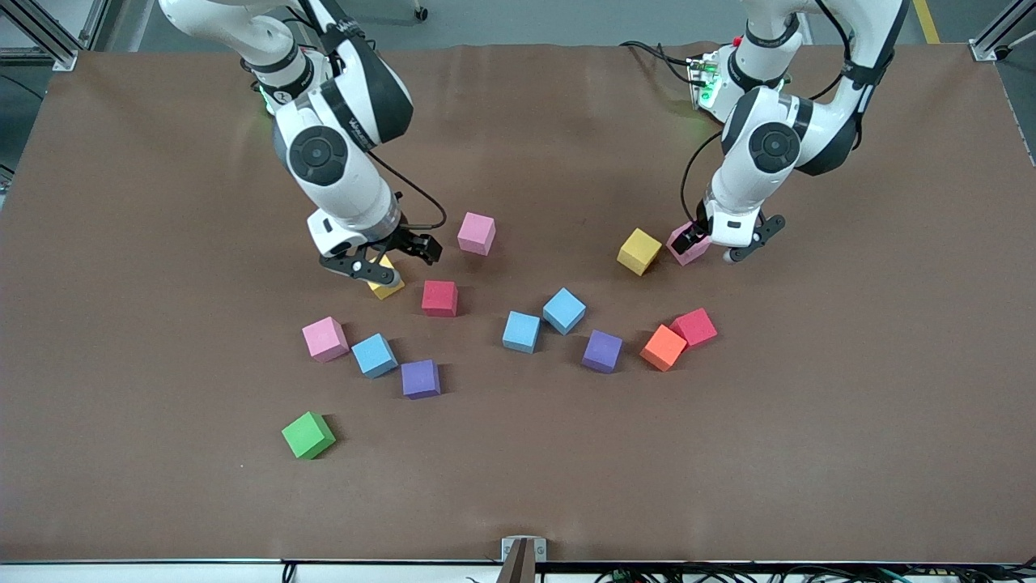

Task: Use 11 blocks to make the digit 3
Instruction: 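Grasp a pink cube with each gripper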

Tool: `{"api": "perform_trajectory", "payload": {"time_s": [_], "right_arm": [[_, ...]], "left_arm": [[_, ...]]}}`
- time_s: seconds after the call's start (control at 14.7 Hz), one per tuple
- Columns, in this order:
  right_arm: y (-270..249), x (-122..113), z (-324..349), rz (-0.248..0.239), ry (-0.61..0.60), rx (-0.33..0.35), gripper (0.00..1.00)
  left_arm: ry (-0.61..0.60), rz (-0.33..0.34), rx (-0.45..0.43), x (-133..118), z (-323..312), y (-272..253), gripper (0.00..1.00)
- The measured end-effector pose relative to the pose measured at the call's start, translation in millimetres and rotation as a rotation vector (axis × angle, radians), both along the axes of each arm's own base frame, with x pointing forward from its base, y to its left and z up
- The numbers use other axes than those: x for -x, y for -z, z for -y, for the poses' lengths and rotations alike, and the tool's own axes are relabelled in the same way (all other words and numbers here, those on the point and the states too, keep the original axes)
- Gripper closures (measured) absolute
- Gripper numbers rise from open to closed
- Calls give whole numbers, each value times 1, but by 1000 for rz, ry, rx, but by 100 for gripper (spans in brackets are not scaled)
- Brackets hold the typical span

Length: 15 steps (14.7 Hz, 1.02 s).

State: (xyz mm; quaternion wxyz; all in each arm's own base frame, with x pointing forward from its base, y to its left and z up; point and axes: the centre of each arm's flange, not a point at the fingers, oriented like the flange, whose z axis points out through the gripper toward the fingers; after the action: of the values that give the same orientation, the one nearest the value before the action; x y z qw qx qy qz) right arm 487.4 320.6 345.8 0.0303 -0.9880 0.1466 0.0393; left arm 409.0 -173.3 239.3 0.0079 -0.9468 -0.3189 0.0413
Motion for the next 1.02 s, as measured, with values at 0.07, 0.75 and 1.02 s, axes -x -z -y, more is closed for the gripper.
{"api": "perform_trajectory", "payload": {"time_s": [0.07, 0.75, 1.02], "right_arm": [[10, 4, -6, 5, -1, 0, 0], [81, 48, -76, 1, 23, 22, 0], [84, 61, -89, -4, 17, 28, 0]], "left_arm": [[-2, -7, 1, 2, 0, 7, 0], [-38, -6, 22, 6, 1, 40, 21], [-27, 24, 34, -3, 10, 28, 42]]}}
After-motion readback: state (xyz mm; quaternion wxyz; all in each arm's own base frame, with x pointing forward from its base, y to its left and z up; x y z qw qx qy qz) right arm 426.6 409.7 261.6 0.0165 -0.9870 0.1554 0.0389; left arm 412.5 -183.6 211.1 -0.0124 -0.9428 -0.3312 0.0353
